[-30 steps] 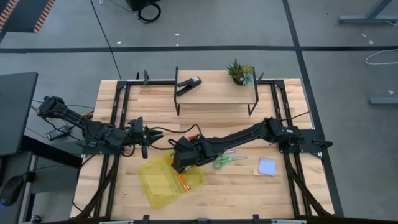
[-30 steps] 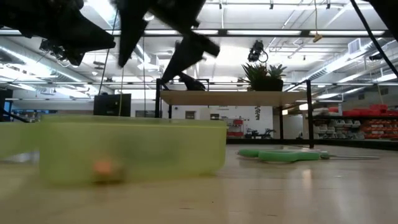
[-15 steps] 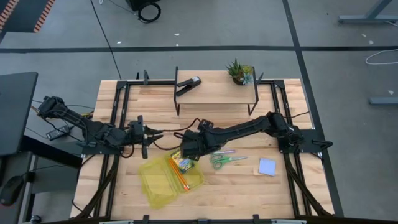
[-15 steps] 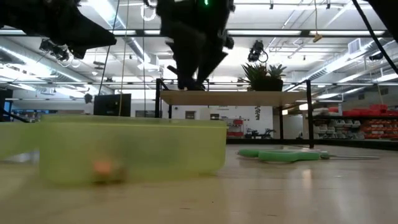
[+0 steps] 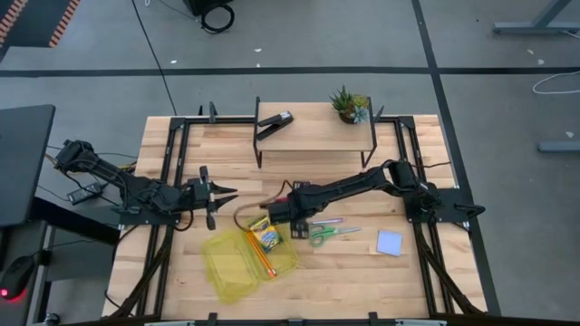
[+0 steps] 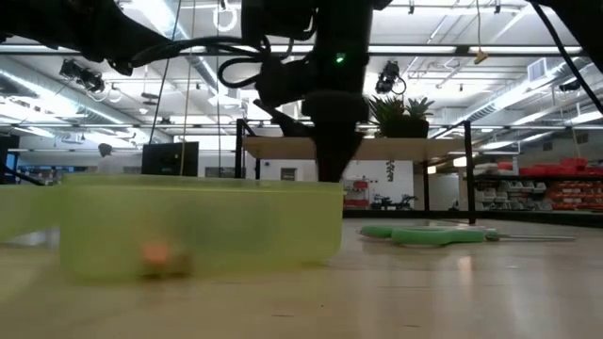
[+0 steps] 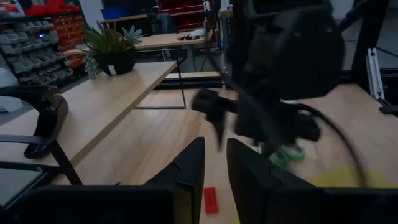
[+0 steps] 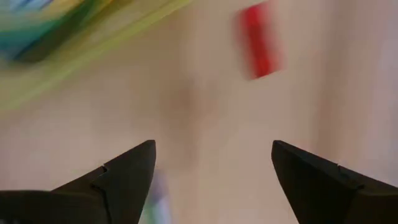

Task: Pack school essentials
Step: Put the green scissors into the supply box

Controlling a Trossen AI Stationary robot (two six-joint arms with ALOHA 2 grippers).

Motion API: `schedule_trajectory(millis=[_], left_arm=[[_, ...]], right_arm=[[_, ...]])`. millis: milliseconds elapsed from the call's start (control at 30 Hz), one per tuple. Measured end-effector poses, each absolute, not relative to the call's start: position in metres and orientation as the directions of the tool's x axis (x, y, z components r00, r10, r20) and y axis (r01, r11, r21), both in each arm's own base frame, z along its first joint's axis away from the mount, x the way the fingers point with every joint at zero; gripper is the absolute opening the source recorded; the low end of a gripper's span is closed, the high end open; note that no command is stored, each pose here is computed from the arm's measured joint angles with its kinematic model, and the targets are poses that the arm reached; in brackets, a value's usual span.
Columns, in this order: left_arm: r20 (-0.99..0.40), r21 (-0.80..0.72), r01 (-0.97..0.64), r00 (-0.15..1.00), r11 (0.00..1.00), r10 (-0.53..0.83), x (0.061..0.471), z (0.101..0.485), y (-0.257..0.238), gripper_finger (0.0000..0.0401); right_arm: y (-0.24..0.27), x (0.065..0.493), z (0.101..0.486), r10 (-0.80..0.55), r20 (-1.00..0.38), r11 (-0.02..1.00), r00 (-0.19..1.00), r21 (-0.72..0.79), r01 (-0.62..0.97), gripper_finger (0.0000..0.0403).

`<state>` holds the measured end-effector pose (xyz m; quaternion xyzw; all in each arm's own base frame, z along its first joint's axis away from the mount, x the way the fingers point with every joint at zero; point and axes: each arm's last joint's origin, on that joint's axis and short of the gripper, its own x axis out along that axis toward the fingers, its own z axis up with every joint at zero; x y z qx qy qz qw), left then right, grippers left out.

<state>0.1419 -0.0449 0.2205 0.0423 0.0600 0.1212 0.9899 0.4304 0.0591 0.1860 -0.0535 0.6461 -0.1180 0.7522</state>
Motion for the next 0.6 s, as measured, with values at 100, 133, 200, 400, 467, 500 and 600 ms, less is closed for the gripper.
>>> schedule_trajectory(millis=[100, 133, 200, 400, 467, 500, 600], left_arm=[[-0.109, 0.099, -0.235, 0.963, 0.967, 0.245, 0.142, 0.220, -0.045, 0.0068], [-0.108, 0.098, -0.235, 0.963, 0.967, 0.245, 0.142, 0.221, -0.045, 0.0067], [-0.108, 0.099, -0.235, 0.963, 0.967, 0.245, 0.142, 0.221, -0.045, 0.0065], [-0.107, 0.097, -0.235, 0.964, 0.967, 0.245, 0.142, 0.221, -0.045, 0.0062], [-0.106, 0.097, -0.235, 0.964, 0.967, 0.245, 0.142, 0.221, -0.045, 0.0063], [-0.106, 0.097, -0.235, 0.964, 0.967, 0.245, 0.142, 0.221, -0.045, 0.0064], [-0.106, 0.097, -0.235, 0.964, 0.967, 0.245, 0.142, 0.221, -0.045, 0.0061]], right_arm=[[0.070, 0.425, 0.183, -0.152, -0.984, 0.988, 0.097, -0.152, 0.009, 0.0323], [0.072, 0.423, 0.180, -0.144, -0.986, 0.989, 0.083, -0.145, -0.014, 0.0322], [0.074, 0.418, 0.177, -0.142, -0.989, 0.989, 0.039, -0.143, -0.044, 0.0317], [0.087, 0.414, 0.176, -0.103, -0.994, 0.985, 0.025, -0.106, -0.137, 0.0301], [0.098, 0.413, 0.176, -0.090, -0.995, 0.977, 0.031, -0.095, -0.192, 0.0295], [0.102, 0.412, 0.176, -0.087, -0.996, 0.973, 0.031, -0.091, -0.211, 0.0293], [0.112, 0.409, 0.176, -0.081, -0.996, 0.968, 0.031, -0.086, -0.237, 0.0286]])
